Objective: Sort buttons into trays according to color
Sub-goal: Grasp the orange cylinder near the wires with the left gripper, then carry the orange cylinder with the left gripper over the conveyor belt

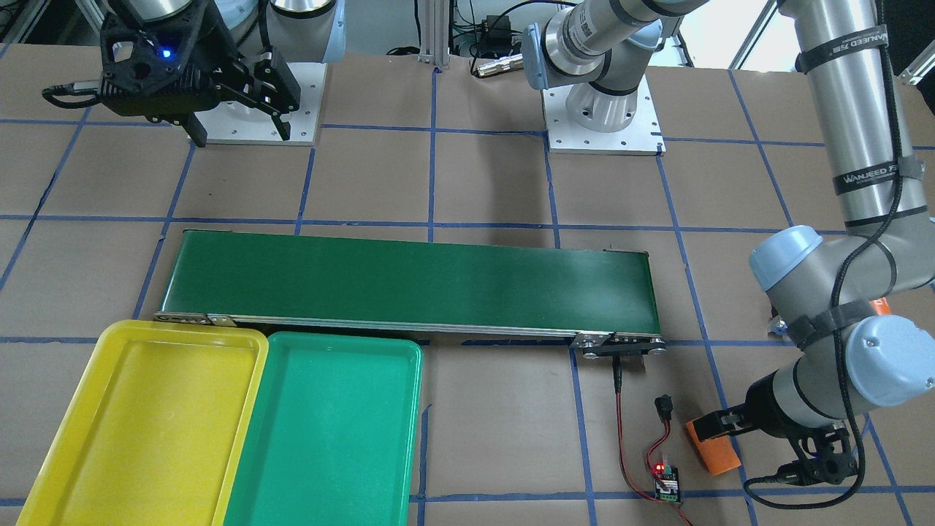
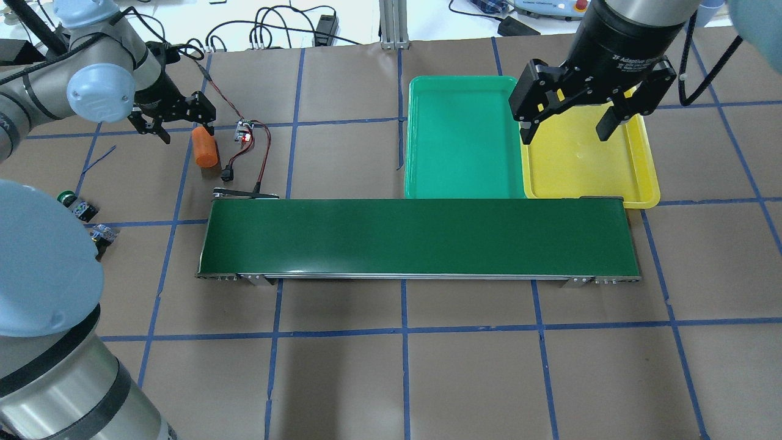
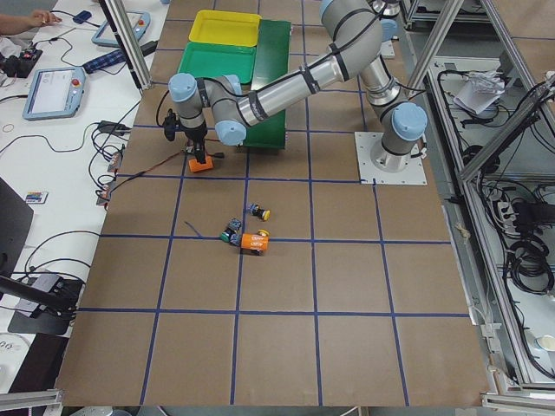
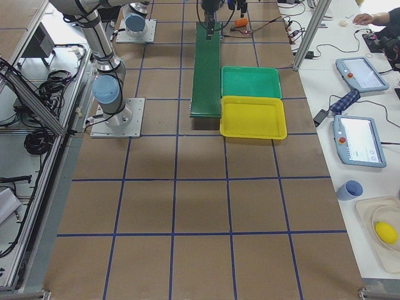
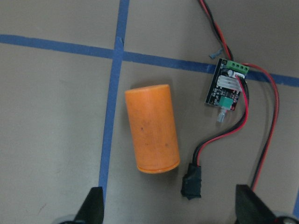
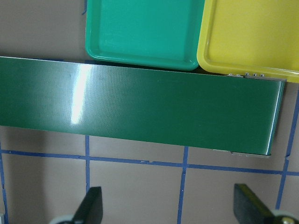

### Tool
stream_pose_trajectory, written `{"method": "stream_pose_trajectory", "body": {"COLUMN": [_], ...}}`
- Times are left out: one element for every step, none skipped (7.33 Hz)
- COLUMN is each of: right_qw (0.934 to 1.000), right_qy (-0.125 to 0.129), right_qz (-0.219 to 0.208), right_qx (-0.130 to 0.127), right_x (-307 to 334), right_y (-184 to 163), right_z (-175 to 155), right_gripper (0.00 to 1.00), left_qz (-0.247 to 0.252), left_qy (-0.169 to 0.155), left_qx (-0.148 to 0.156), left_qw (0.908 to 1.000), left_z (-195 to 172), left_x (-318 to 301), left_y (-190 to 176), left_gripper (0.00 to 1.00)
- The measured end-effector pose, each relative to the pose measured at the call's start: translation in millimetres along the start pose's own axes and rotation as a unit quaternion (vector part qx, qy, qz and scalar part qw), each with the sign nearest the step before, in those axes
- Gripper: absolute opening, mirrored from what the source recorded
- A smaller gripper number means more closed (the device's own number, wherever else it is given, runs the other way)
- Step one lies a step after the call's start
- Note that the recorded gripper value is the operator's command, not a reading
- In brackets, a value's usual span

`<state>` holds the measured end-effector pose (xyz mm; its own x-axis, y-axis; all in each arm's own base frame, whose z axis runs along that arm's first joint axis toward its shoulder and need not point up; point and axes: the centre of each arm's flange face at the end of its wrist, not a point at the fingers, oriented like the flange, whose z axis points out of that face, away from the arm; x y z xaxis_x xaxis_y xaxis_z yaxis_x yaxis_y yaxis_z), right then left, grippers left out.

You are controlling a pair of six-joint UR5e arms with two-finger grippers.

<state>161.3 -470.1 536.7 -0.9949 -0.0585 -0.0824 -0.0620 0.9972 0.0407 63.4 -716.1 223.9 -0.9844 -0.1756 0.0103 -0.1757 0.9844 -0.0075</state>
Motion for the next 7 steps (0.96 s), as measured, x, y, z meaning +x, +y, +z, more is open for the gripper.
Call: {"method": "stream_pose_trajectory", "body": {"right_qw": [1.0, 1.0, 1.0, 1.0, 1.0, 1.0, 1.0], "right_qy": [0.0, 0.0, 0.0, 0.0, 0.0, 0.0, 0.0], "right_qz": [0.0, 0.0, 0.0, 0.0, 0.0, 0.0, 0.0], "right_qx": [0.0, 0.0, -0.001, -0.001, 0.0, -0.001, -0.001], "right_x": [0, 0, 0, 0, 0, 0, 0], "right_y": [0, 0, 0, 0, 0, 0, 0], "right_z": [0, 0, 0, 0, 0, 0, 0], "right_gripper": [1.0, 1.0, 1.0, 1.0, 1.0, 1.0, 1.0], "left_qz": [0.001, 0.002, 0.002, 0.001, 0.001, -0.003, -0.007], "left_qy": [0.0, 0.0, -0.001, -0.001, -0.002, -0.003, -0.003], "left_qx": [0.001, 0.003, 0.005, 0.005, 0.003, 0.001, -0.004], "left_qw": [1.0, 1.0, 1.0, 1.0, 1.0, 1.0, 1.0], "left_z": [19, 37, 49, 57, 59, 58, 56], "left_x": [-1, -1, -2, 1, 6, 6, 4], "left_y": [-5, -9, -11, -13, -12, -10, -8], "left_gripper": [1.0, 0.88, 0.42, 0.08, 0.02, 0.0, 0.0]}}
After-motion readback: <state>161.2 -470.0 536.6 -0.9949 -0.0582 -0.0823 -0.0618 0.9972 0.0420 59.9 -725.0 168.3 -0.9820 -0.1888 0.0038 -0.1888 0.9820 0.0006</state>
